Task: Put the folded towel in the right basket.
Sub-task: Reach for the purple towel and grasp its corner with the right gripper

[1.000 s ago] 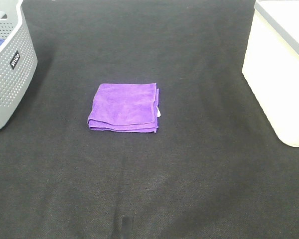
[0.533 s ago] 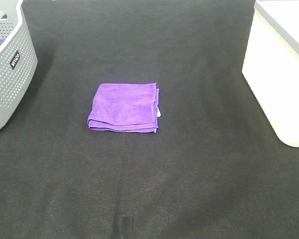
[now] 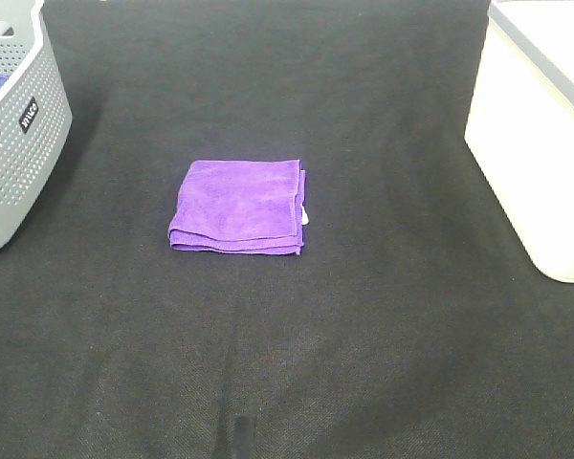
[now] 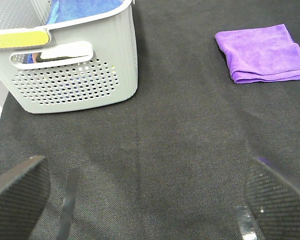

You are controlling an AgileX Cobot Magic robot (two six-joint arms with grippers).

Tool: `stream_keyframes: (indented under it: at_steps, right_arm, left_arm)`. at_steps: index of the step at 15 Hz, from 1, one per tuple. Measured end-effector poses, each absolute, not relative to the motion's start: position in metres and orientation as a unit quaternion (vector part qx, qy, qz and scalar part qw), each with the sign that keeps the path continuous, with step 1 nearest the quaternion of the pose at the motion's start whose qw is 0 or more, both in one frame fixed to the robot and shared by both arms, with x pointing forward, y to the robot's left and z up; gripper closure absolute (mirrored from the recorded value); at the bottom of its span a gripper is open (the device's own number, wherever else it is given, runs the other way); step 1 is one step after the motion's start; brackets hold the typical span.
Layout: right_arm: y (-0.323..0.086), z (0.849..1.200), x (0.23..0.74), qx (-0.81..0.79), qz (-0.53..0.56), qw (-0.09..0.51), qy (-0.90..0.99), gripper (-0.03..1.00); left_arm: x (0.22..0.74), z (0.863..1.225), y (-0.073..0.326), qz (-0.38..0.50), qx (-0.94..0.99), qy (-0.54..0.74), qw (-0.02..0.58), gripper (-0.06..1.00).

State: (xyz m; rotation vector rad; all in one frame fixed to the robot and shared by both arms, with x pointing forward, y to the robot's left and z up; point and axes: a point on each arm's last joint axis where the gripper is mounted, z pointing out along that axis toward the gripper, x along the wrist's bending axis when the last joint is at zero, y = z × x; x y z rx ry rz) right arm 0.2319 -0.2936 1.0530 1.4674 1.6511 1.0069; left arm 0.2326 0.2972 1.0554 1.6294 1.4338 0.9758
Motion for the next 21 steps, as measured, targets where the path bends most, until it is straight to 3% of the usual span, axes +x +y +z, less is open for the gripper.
stream_keyframes:
  at_steps: [21]
  right_arm:
    - [-0.2936,1.053,0.2319,0.567,0.389,0.349,0.637,-0.01]
  left_arm:
    - [0.2326,1.0554,0.2972,0.381,0.636,0.559,0.372,-0.05]
